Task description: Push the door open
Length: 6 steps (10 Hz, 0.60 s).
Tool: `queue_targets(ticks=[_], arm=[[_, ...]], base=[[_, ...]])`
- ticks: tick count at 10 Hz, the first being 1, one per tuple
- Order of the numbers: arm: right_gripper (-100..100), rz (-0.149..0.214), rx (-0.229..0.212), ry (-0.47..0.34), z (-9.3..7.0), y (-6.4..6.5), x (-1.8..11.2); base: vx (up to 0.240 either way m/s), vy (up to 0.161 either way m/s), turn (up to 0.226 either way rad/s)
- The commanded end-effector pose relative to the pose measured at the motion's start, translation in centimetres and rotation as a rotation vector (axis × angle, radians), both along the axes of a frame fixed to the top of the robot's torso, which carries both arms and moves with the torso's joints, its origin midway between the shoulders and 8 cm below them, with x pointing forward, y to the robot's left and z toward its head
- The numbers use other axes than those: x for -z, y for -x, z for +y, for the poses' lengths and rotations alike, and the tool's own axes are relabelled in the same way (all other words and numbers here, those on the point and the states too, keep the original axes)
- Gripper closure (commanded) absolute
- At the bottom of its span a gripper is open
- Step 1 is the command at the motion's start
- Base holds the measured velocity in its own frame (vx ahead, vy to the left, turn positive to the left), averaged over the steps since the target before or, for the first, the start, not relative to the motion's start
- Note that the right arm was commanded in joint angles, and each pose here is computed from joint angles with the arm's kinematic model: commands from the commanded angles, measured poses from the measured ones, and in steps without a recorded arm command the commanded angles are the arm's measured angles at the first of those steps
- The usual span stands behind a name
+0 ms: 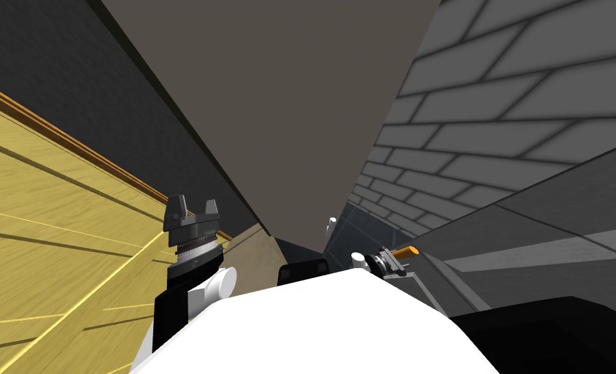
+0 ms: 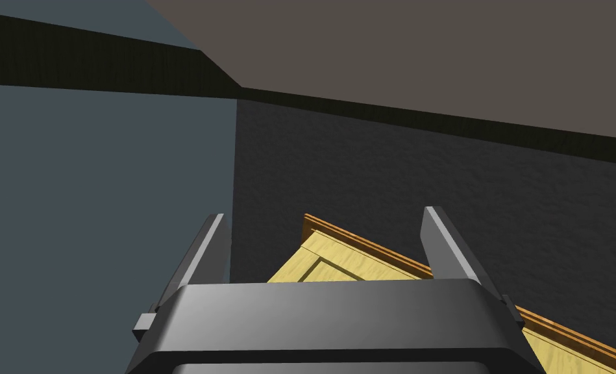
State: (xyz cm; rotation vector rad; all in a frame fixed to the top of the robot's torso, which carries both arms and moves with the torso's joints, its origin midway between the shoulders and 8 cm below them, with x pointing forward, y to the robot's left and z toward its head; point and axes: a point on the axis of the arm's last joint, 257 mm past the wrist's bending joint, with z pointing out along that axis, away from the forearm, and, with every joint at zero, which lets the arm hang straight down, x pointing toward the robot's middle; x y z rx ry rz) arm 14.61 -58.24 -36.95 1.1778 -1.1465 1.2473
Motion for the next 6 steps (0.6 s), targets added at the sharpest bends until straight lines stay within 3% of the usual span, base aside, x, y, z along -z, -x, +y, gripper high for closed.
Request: queue_targets(ticks=[1, 6], arm=[[100, 0.029, 0.047, 0.016, -0.6, 2.9, -0.1], [100, 0.027, 0.087, 0.013, -0.7, 3.9, 0.0]], base=[[-0.004, 0.001, 0.018], [-0.003, -0.028, 0.03]])
